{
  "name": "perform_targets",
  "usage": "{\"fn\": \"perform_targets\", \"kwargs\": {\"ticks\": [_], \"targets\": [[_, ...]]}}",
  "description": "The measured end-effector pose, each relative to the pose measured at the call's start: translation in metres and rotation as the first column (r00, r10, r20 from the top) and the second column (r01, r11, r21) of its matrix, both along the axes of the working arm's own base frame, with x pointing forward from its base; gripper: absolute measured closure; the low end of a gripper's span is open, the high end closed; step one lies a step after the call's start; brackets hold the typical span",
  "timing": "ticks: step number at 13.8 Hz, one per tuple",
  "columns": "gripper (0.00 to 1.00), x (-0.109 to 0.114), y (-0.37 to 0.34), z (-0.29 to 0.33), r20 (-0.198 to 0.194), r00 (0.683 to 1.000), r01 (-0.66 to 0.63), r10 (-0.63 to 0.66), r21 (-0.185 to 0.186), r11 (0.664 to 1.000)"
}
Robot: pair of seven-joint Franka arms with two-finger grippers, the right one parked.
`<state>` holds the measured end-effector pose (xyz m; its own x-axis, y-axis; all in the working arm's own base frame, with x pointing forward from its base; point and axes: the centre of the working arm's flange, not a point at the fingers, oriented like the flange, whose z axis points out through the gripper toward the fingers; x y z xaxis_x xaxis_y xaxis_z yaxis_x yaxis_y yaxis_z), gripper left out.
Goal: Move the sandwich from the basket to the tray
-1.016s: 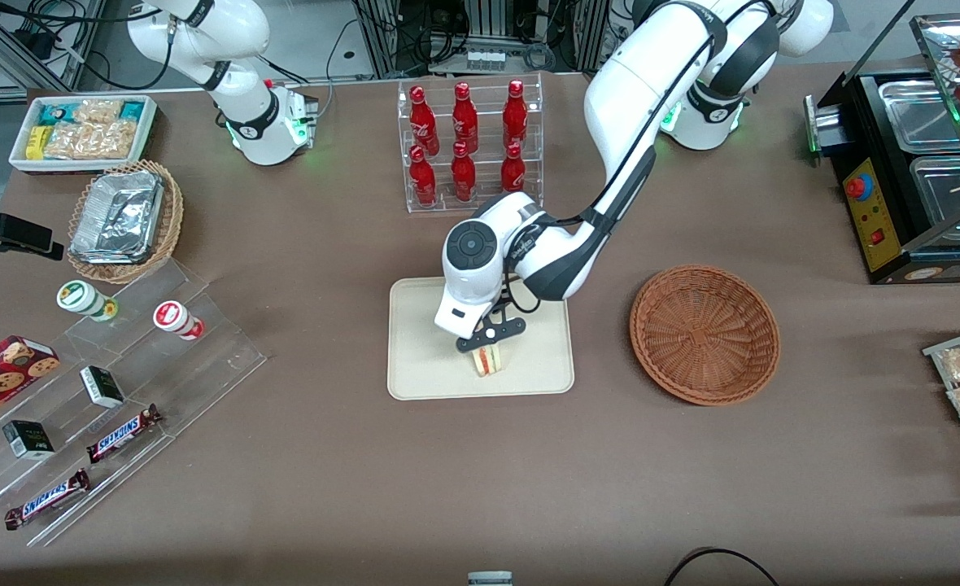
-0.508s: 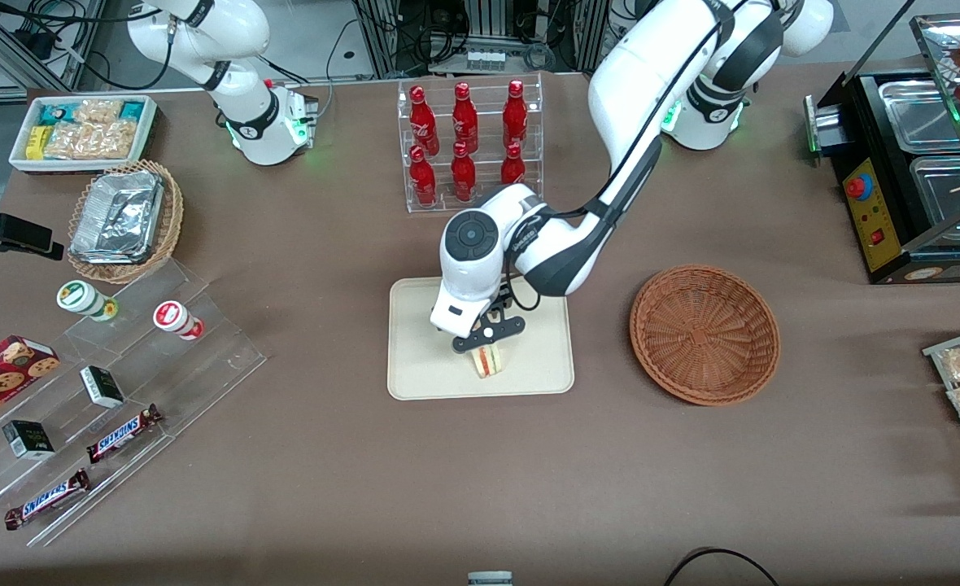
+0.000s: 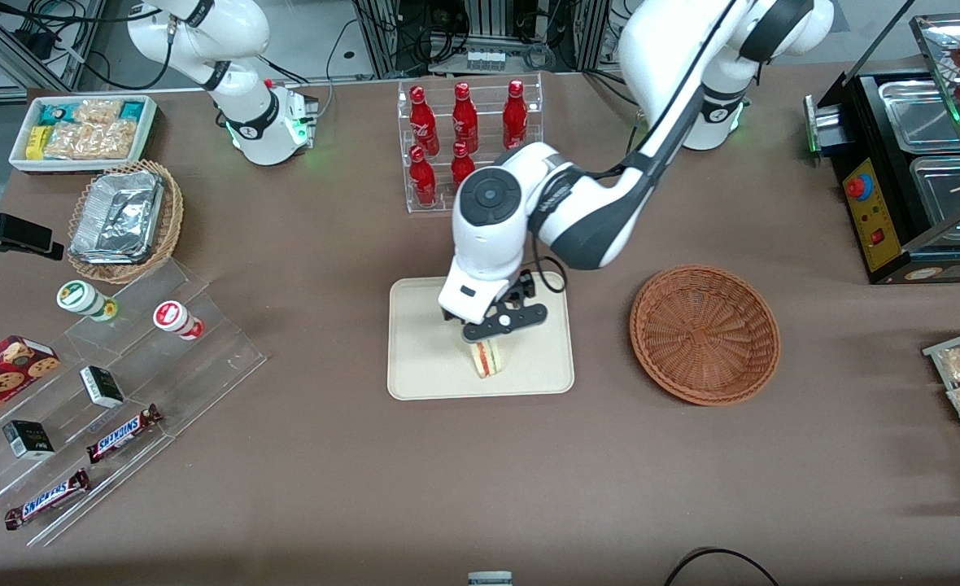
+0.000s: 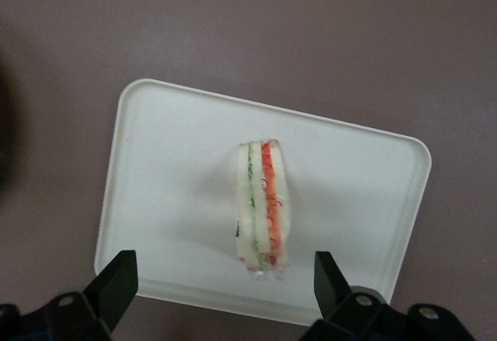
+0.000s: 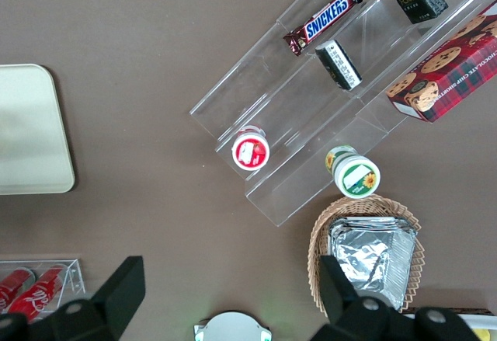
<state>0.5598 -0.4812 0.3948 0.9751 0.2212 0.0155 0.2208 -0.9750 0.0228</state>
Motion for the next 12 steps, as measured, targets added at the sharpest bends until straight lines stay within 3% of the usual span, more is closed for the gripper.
{"fn": "perform_targets", "kwargs": {"ticks": [4,7,12], "targets": [[0.00,0.045,0.086,0.027,-0.042,0.988,0.148,-0.146,0.042,0.988],[0.00,0.067,0.161,0.052,-0.063,0.987,0.150,-0.146,0.060,0.987],[0.00,0.076,0.275,0.086,-0.093,0.957,0.280,-0.274,0.065,0.958]]}}
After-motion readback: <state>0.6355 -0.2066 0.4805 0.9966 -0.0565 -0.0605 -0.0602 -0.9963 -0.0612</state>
